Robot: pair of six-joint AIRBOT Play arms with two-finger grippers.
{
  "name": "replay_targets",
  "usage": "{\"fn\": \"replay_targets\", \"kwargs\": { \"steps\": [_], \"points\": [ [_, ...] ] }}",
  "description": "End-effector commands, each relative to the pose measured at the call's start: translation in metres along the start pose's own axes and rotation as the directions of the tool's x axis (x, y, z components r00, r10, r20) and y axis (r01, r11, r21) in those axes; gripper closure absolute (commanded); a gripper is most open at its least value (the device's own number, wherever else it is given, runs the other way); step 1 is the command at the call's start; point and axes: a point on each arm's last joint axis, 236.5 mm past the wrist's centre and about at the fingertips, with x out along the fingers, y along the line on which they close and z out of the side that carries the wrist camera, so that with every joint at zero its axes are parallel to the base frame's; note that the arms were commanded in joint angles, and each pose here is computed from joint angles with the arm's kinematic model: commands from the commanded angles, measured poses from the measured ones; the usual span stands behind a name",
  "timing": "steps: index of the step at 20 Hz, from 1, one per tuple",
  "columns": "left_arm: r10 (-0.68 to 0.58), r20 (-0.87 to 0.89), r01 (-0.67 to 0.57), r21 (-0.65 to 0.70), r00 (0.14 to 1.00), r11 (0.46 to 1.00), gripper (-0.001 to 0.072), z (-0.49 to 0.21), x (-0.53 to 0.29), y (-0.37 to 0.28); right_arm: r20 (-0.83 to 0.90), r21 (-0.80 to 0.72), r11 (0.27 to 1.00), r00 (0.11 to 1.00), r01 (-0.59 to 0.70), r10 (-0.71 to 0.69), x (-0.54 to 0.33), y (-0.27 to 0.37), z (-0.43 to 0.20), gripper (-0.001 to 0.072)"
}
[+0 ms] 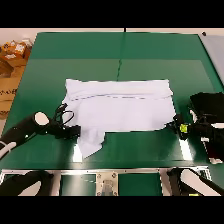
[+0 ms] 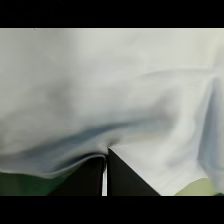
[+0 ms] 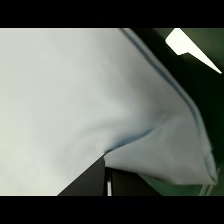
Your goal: Fold the shirts.
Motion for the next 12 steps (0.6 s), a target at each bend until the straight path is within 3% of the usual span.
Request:
{"fn": "replay_targets", "kwargs": {
  "steps": [1,4,8,12],
  "points": [
    [0.125,-0.138,-0.111,0.107,0.982,0.988,0.0684,-0.017,-0.027,0.014,-0.029,-0.082,0.997,1.0,-0.004,0.001,-0.004,0.01,0.0,0.0694],
    [0.185,-0.194,-0.156,0.156,0.963,0.975,0.0684,-0.03,-0.05,0.019,-0.096,-0.141,0.987,0.991,0.076,-0.09,-0.02,-0.004,-0.02,0.0693],
    [0.156,-0.071,-0.141,0.185,0.985,0.973,0.0684,-0.029,-0.091,-0.002,-0.033,-0.193,0.958,0.975,0.21,-0.22,-0.061,-0.019,-0.031,0.0693],
    [0.128,0.039,-0.134,0.229,0.991,0.964,0.0685,0.0,-0.113,-0.022,0.06,-0.249,0.963,0.994,0.105,-0.093,-0.086,0.03,-0.022,0.0693]
  ]
}}
